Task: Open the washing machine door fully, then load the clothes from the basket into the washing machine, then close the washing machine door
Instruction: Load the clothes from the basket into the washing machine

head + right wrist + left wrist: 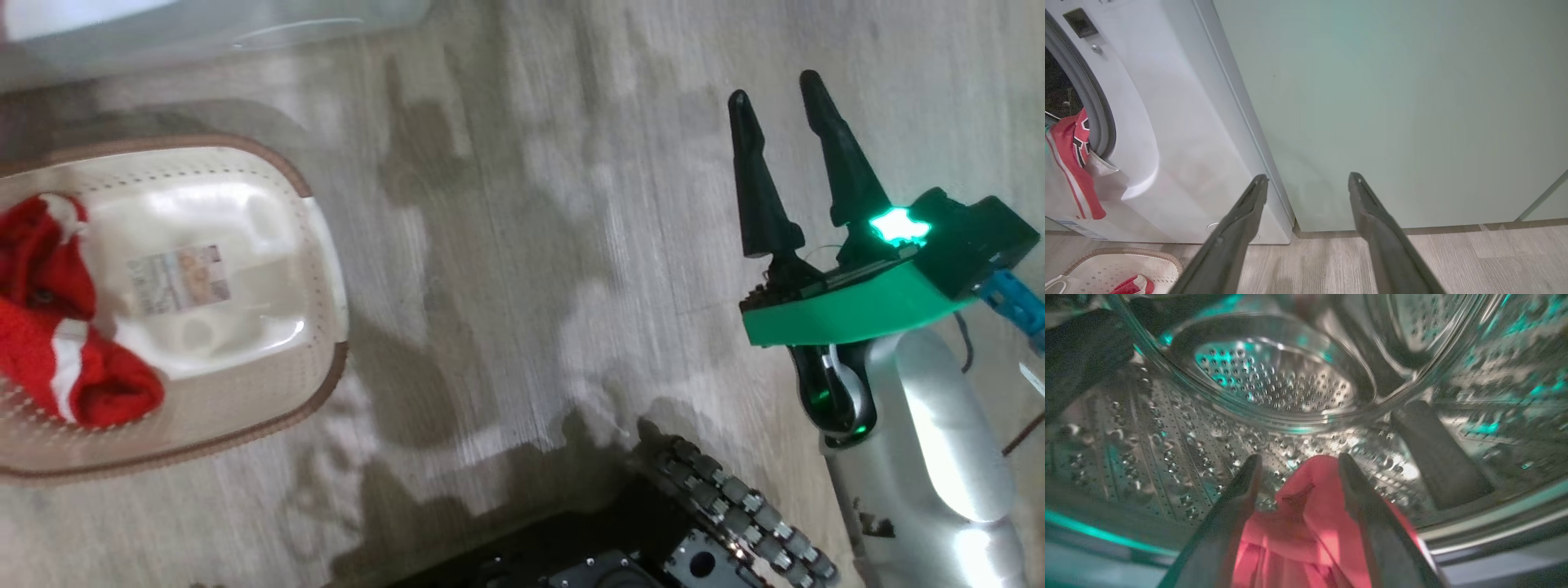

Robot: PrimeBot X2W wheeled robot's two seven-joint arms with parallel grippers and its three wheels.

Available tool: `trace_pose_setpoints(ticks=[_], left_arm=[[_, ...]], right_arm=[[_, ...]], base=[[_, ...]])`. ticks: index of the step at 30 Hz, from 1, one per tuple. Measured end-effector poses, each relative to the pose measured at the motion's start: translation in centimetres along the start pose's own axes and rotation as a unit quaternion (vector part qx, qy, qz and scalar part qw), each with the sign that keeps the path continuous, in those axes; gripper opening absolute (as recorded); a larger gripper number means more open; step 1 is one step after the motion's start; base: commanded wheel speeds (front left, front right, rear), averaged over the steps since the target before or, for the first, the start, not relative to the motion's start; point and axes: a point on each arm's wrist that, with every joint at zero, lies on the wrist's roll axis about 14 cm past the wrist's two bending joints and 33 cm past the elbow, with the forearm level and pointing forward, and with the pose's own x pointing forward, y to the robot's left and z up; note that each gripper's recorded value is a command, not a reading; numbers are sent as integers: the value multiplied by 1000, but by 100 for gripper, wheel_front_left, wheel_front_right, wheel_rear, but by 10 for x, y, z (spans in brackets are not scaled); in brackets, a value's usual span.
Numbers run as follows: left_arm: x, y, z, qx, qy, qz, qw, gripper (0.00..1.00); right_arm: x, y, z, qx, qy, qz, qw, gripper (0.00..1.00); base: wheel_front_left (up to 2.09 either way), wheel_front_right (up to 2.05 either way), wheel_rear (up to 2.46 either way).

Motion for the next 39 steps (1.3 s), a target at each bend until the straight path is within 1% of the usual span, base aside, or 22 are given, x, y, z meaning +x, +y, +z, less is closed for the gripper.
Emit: trace_pose_setpoints(ticks=[5, 10, 18, 22, 29, 39], left_arm=[[-37, -5, 14, -9, -47, -3, 999, 100], [-84, -8, 32, -12, -89, -1, 996, 100], [-154, -5, 57, -2, -122, 12, 992, 100], [-184, -2, 56, 4, -117, 24, 993, 100], [-230, -8, 33, -6, -74, 32, 997, 100], [-264, -14, 31, 3, -59, 33, 998, 100]], right_arm=[[2, 9, 9, -5, -14, 11, 1000, 100], [-3, 17, 16, -9, -20, 21, 1000, 100], [-6, 33, 28, -10, -37, 41, 998, 100], [-7, 42, 39, -12, -49, 51, 997, 100], [-19, 45, 45, -17, -49, 54, 997, 100], [-35, 52, 55, -20, -46, 62, 997, 100]], base=[[0, 0, 0], [0, 0, 0], [0, 0, 0], [0, 0, 0], [0, 0, 0], [0, 0, 0]])
